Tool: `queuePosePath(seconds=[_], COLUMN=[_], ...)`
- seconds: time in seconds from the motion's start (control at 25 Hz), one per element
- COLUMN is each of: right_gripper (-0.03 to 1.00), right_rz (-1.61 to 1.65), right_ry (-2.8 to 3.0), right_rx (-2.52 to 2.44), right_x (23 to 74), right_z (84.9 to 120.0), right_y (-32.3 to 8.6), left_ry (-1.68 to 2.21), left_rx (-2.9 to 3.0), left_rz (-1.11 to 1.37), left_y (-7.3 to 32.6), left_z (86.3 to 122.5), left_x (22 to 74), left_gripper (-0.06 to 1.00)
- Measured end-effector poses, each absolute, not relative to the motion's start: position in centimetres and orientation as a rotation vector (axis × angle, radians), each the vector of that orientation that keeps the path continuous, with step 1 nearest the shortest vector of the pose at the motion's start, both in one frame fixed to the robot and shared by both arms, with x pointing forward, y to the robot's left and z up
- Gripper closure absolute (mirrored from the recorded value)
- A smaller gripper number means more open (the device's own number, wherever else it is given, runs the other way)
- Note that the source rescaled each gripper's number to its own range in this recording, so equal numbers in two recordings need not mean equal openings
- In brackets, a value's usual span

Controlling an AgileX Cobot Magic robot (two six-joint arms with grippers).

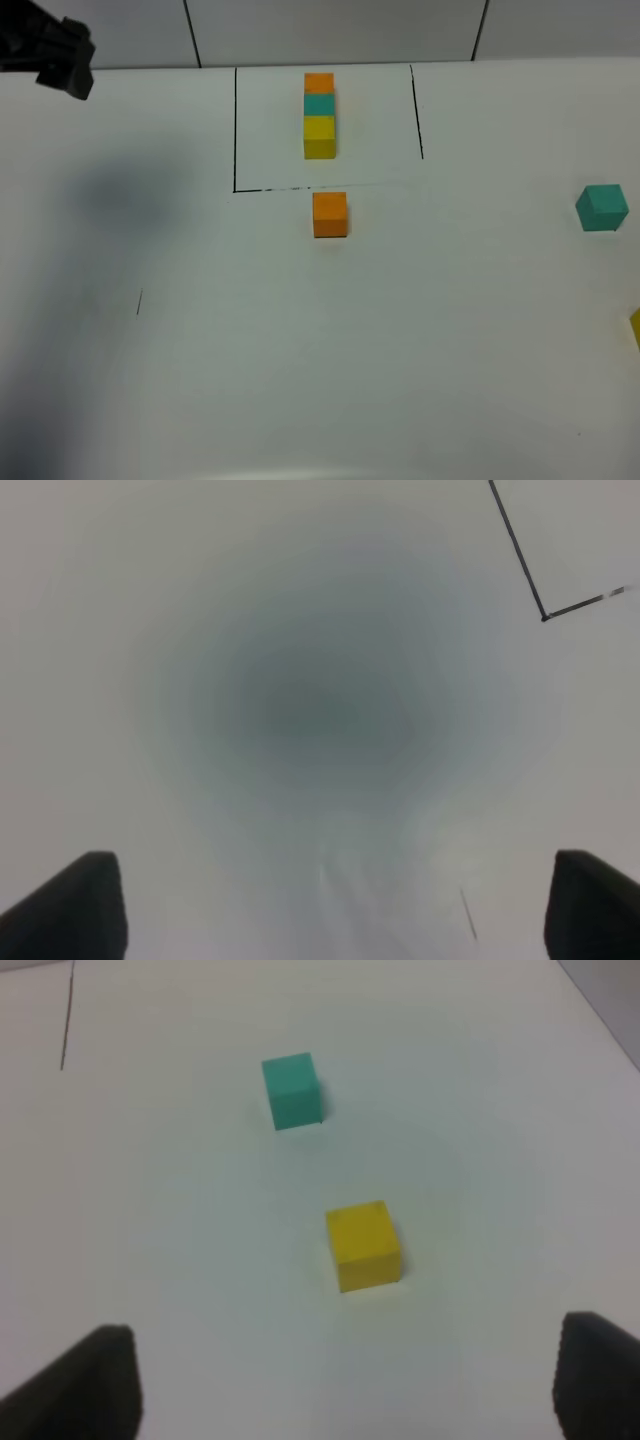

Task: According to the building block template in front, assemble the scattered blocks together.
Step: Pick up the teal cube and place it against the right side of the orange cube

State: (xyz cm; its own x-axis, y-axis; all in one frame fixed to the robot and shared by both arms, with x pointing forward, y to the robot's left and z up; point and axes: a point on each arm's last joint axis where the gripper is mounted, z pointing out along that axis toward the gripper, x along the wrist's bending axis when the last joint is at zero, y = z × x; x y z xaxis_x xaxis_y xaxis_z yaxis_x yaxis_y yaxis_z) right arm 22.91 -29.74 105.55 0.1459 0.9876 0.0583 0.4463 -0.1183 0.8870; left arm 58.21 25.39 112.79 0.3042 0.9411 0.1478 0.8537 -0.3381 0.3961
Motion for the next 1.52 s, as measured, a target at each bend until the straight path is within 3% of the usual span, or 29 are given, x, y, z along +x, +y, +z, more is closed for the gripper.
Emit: queuePosePath(seconds=[0.28, 0.64, 1.08, 1.52], right_gripper=[0.27, 0.27, 0.27, 0.27], right_rz=[0.917, 0.917, 0.917, 0.917], right_ry=[1.397, 1.397, 1.397, 1.397], right_rx=[1.678, 1.678, 1.678, 1.678], right_x=[22.9, 22.9, 22.9, 22.9], right_z=[105.6, 105.6, 105.6, 105.6], right_y=[-29.7, -29.7, -29.7, -29.7], left_ry=[1.611, 1.633, 1.607, 1.485], left_rx=[2.118, 1.943, 1.817, 1.842], left_rz=[0.772, 0.840, 0.845, 0.680], left_y=[27.6, 29.3, 30.2, 29.3], left_z=[116.4, 116.3, 113.7, 110.0], left_x=[47.5, 37.7, 30.4, 26.2], left_gripper=[0.07, 0.02, 0.02, 0.02])
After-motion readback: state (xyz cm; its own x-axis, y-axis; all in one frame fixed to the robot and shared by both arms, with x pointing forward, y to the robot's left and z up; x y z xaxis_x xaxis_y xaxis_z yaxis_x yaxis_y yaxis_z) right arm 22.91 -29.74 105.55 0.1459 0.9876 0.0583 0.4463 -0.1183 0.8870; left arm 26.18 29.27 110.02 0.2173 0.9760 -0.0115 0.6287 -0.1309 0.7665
